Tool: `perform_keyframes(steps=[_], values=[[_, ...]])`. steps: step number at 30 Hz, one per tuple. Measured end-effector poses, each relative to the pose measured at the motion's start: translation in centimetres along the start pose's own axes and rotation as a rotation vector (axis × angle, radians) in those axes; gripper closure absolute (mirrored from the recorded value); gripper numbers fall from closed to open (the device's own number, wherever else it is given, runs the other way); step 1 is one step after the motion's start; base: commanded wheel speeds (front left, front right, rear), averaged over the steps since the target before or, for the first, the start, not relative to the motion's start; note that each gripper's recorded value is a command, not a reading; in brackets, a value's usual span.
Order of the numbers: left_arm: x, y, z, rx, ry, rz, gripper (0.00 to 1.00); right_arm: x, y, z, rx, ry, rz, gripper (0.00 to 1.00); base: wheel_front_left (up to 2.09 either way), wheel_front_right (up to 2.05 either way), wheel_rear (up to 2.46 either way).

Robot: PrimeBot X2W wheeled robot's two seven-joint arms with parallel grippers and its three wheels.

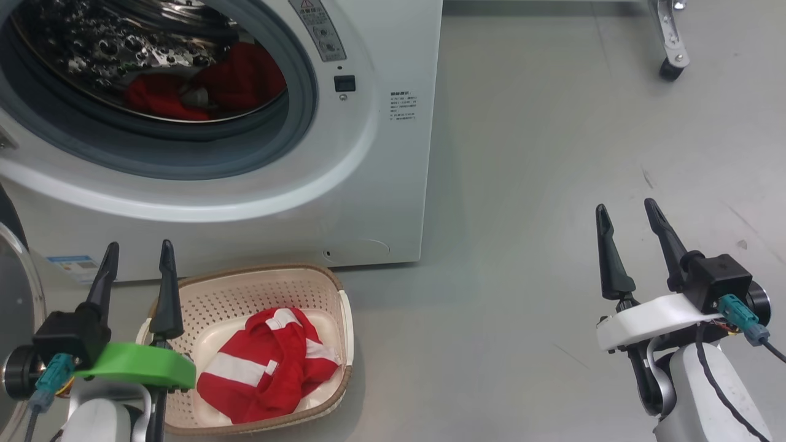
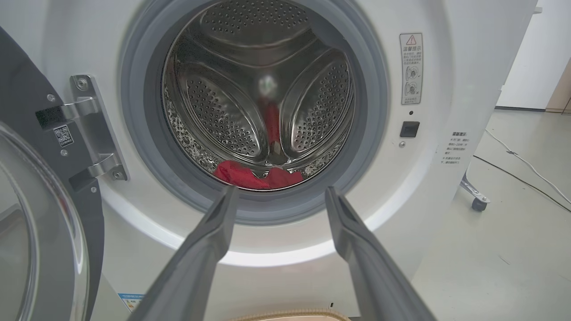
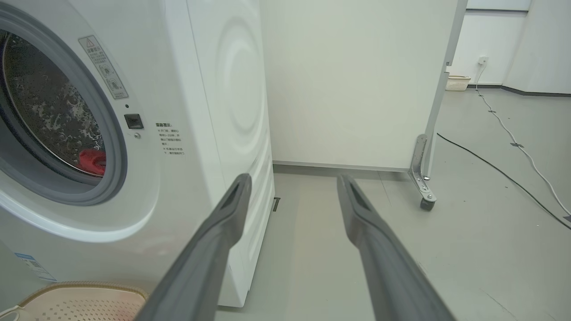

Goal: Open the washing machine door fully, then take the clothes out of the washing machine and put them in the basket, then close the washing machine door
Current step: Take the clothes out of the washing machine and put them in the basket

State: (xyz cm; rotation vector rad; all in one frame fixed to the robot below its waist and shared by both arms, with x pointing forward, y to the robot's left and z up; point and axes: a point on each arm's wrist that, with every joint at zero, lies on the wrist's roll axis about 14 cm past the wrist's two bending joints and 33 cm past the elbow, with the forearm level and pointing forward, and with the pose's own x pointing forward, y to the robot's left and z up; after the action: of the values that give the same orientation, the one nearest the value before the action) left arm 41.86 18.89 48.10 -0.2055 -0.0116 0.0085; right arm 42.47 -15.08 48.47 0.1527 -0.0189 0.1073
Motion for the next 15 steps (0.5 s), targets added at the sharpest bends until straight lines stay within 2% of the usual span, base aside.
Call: perform_keyframes(steps=[15], values=[[-3.9, -0.5, 3.2, 0.032, -0.093, 0.007, 0.0, -3.3, 0.1, 3.4, -0.028, -0.088, -0.012, 0.0, 0.0, 0.0, 0.0]])
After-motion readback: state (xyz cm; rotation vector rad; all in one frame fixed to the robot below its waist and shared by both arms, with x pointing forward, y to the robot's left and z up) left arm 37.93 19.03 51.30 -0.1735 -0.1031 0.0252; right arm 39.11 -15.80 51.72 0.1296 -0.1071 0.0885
